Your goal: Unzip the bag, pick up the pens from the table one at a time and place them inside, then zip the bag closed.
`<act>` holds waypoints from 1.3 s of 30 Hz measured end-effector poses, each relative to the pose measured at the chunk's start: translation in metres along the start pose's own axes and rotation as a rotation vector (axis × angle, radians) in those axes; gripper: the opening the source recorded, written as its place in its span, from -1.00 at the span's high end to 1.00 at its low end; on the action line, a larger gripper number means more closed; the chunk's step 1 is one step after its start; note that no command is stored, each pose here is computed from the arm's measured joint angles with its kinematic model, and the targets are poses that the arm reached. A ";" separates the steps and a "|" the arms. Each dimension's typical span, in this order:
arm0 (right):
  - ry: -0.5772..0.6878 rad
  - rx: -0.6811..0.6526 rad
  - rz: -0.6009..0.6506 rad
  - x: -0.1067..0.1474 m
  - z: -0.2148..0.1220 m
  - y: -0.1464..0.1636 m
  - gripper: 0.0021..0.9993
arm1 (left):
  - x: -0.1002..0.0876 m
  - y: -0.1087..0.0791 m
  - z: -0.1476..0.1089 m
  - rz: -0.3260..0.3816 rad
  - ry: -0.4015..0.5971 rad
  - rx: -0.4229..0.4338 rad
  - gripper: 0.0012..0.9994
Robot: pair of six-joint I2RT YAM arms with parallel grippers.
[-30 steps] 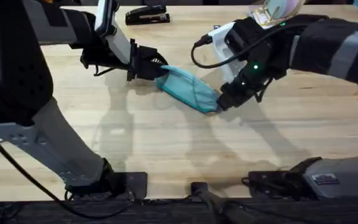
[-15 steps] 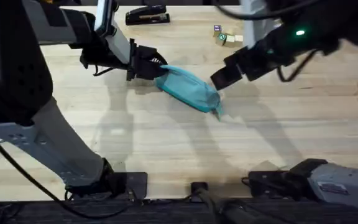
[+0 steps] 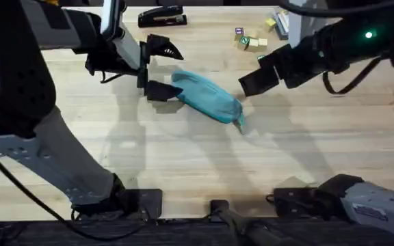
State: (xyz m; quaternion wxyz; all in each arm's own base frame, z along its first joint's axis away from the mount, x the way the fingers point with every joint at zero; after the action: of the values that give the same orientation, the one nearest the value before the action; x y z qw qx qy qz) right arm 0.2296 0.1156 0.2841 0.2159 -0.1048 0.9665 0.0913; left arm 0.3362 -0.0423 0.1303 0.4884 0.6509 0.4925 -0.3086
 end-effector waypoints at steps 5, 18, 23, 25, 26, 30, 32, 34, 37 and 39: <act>-0.001 0.000 0.000 0.000 0.000 0.000 -1.00 | 0.001 0.001 0.000 0.010 0.004 -0.001 -0.99; -0.014 0.024 0.000 -0.002 0.000 -0.002 -1.00 | -0.012 0.000 -0.019 -0.030 0.048 -0.014 -0.99; -0.014 0.024 0.000 -0.002 0.000 -0.002 -1.00 | -0.065 0.019 -0.052 0.054 0.172 -0.052 -0.99; -0.014 0.024 0.000 -0.002 0.000 -0.002 -1.00 | -0.078 0.023 -0.057 0.056 0.206 -0.066 -0.99; -0.015 0.024 0.000 -0.002 0.000 -0.002 -1.00 | -0.084 0.024 -0.059 0.050 0.224 -0.073 -0.99; -0.014 0.024 0.000 -0.002 0.000 -0.002 -1.00 | -0.104 0.025 -0.068 -0.008 0.285 -0.111 -0.99; -0.013 0.025 0.000 -0.001 0.000 -0.002 -1.00 | -0.116 0.023 -0.073 -0.039 0.314 -0.136 -0.99; -0.011 0.025 0.000 -0.001 0.000 -0.002 -1.00 | -0.130 0.023 -0.079 -0.055 0.350 -0.169 -0.99; -0.011 0.025 0.000 -0.001 0.000 -0.002 -1.00 | -0.156 0.021 -0.088 -0.053 0.420 -0.231 -0.99; -0.011 0.025 0.000 -0.001 0.000 -0.002 -1.00 | -0.174 0.020 -0.093 -0.041 0.463 -0.282 -0.99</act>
State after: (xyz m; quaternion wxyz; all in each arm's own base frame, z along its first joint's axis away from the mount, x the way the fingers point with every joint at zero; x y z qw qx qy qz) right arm 0.2312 0.1139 0.2844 0.2224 -0.1017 0.9664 0.0796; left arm 0.2915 -0.0148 0.3211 0.4423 0.6197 0.6421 -0.0898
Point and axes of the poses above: each hand's point on the last joint's axis, 136 mm out from that joint toward the fingers, its own z axis out along the fingers, its own y axis along the line the jaws close on, x = y × z, the point moved 9 cm from there along -z, back along the fingers, and after that the axes turned 14 degrees about z, right-handed, at the moved point
